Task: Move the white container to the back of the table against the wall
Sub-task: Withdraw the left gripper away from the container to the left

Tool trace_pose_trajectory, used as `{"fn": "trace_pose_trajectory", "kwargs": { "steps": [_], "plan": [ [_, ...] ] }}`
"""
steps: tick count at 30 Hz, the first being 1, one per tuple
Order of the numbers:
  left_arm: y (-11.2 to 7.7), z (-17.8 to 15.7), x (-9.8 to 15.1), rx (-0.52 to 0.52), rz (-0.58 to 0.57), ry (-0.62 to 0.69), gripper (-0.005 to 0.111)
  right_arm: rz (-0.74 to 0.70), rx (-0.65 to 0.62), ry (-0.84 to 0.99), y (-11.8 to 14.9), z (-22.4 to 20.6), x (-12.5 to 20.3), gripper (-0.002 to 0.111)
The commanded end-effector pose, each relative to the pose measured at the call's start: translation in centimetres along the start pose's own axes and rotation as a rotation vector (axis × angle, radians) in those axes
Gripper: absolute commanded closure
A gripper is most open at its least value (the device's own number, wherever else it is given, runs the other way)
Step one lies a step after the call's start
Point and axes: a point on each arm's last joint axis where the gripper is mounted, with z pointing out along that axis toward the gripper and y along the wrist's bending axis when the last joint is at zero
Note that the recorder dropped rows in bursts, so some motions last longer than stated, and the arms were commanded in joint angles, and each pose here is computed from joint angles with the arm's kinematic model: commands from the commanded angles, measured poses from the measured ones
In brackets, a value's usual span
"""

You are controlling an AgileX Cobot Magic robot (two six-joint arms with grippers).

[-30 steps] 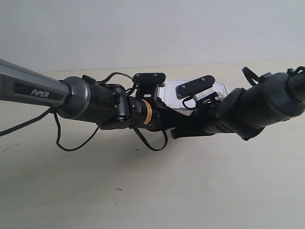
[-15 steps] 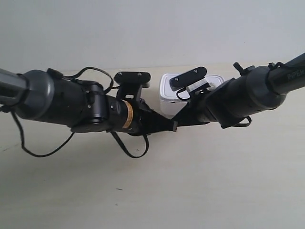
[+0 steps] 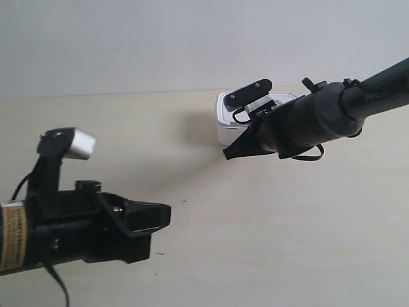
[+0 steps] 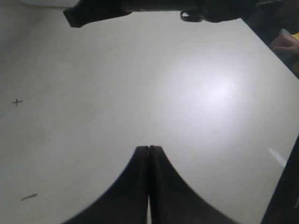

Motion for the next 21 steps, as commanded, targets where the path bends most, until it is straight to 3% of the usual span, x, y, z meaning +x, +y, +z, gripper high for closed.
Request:
{"fn": "trace_pose_trajectory", "kwargs": {
  "steps": [1, 4, 8, 21],
  "plan": [
    [-0.7, -3.7, 1.1, 0.02, 0.009, -0.07, 0.107, -0.009, 0.046, -0.005, -0.1, 1.1, -0.3, 0.108],
    [-0.3, -6.6, 2.9, -0.026, 0.008, -0.093, 0.107, -0.005, 0.059, -0.017, -0.1, 1.5, -0.8, 0.108],
    [-0.2, -9.5, 4.9, 0.001, -0.016, -0.173, 0.107, -0.009, 0.095, 0.002, -0.5, 2.5, -1.3, 0.108],
    [0.0, -11.8, 7.5, 0.043, -0.05, -0.222, 0.107, 0.001, 0.164, -0.013, -1.2, 3.6, -2.6, 0.108]
  ]
}}
